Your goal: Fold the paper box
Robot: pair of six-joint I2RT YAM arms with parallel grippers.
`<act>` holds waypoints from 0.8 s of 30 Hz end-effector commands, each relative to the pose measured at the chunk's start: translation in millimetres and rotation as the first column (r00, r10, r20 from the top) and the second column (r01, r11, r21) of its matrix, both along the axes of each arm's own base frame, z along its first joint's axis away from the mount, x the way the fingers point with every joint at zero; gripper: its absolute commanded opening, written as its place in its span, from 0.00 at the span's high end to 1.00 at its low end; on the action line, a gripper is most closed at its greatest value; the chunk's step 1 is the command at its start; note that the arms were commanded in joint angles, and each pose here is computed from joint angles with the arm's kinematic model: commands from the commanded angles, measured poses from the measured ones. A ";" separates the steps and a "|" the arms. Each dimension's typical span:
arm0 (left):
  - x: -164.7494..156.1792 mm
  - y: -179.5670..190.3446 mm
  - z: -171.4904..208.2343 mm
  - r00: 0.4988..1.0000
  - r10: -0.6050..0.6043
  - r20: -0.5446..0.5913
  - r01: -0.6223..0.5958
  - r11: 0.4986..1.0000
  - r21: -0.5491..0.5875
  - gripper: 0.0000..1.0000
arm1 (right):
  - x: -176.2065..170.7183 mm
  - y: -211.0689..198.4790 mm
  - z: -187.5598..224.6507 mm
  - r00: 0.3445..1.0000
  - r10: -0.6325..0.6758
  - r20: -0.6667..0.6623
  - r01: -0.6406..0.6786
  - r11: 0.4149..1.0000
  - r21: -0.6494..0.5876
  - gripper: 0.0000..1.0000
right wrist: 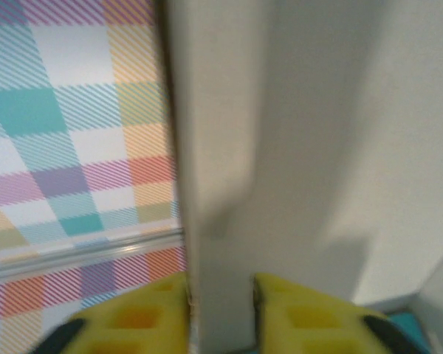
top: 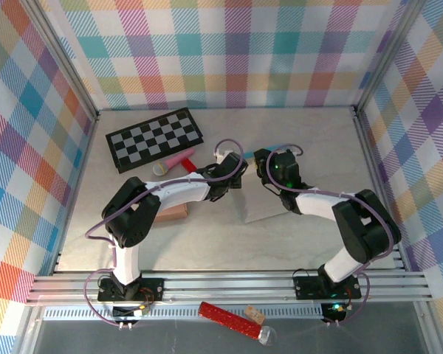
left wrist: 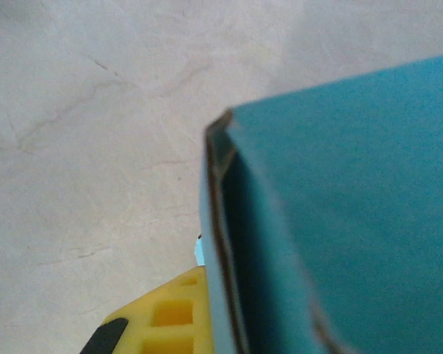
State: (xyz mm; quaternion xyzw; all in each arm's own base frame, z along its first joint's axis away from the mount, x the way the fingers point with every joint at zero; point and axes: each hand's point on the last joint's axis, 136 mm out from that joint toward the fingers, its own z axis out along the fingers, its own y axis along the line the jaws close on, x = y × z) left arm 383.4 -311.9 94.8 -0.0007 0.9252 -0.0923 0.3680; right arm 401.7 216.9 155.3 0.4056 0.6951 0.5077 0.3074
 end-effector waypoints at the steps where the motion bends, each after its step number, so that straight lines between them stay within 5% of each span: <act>1: 6.8 -0.6 35.4 0.998 0.033 0.047 -0.032 0.999 -0.014 1.00 | -11.7 -1.2 2.8 0.998 0.035 -0.057 -0.039 0.997 -0.066 0.53; 8: -3.4 26.8 35.5 0.990 0.032 -0.136 -0.027 0.999 0.038 1.00 | -19.3 -29.4 47.4 0.988 0.121 -0.096 -0.140 0.961 -0.238 0.29; 24: -29.3 60.4 41.6 0.922 -0.061 -0.383 0.124 0.982 0.141 1.00 | -27.8 -48.4 84.8 0.932 0.315 -0.180 -0.362 0.784 -0.504 0.31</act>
